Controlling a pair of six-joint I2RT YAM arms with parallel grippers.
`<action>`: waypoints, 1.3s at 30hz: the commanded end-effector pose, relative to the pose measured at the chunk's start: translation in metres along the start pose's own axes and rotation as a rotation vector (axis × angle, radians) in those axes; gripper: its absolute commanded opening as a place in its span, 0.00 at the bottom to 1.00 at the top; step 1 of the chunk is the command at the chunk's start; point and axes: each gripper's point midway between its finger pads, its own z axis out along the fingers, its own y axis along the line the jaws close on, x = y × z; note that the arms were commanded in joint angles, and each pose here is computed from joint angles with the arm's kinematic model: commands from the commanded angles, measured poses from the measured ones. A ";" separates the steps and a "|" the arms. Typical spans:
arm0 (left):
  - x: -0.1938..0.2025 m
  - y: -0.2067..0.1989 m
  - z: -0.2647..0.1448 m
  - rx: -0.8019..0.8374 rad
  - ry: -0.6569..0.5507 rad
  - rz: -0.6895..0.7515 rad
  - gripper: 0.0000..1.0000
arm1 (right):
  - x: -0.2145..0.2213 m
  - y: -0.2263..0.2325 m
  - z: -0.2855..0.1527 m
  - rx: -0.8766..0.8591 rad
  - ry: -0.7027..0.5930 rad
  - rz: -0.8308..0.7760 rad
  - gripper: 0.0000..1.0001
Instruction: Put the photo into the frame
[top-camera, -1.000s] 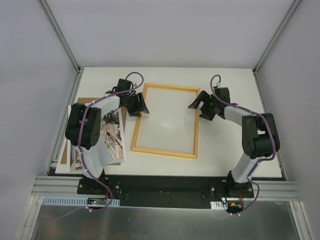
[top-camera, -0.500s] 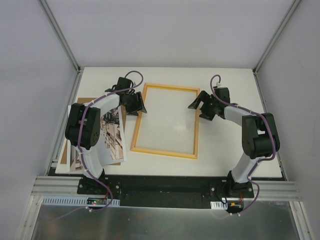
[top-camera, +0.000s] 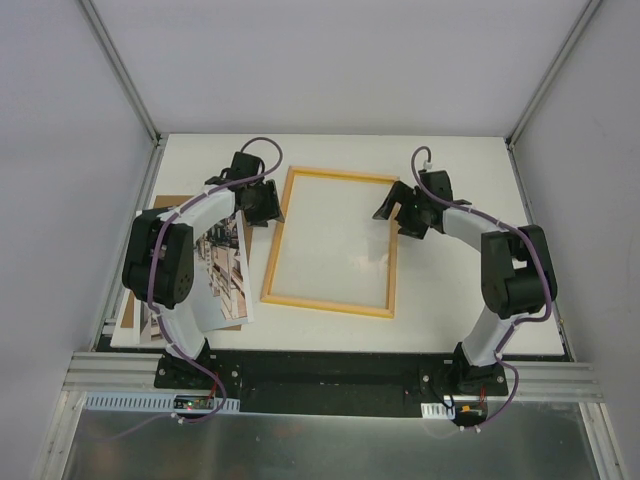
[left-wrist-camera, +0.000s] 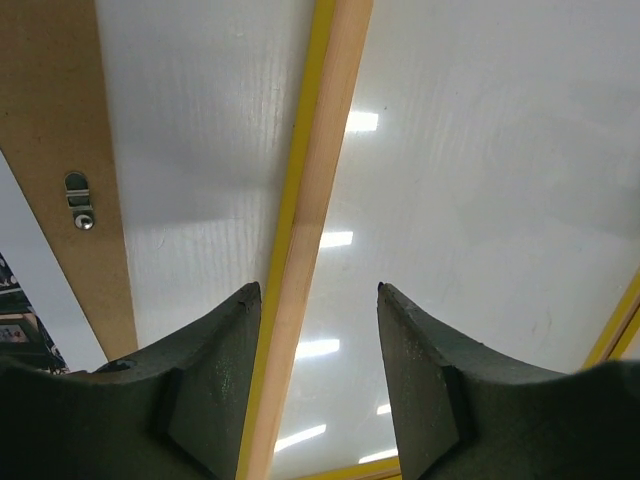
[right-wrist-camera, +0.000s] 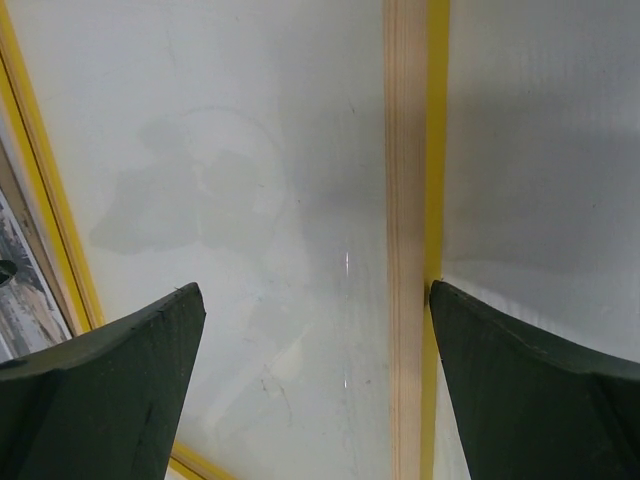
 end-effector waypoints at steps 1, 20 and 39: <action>0.012 0.010 -0.002 -0.072 0.000 0.012 0.49 | -0.011 0.000 -0.009 0.087 -0.041 -0.092 0.96; 0.025 0.032 0.001 -0.163 -0.057 -0.080 0.41 | 0.000 -0.018 -0.014 0.198 -0.028 -0.155 0.88; 0.035 0.049 0.016 -0.200 -0.046 -0.142 0.37 | 0.007 -0.014 -0.013 0.186 -0.001 -0.169 0.87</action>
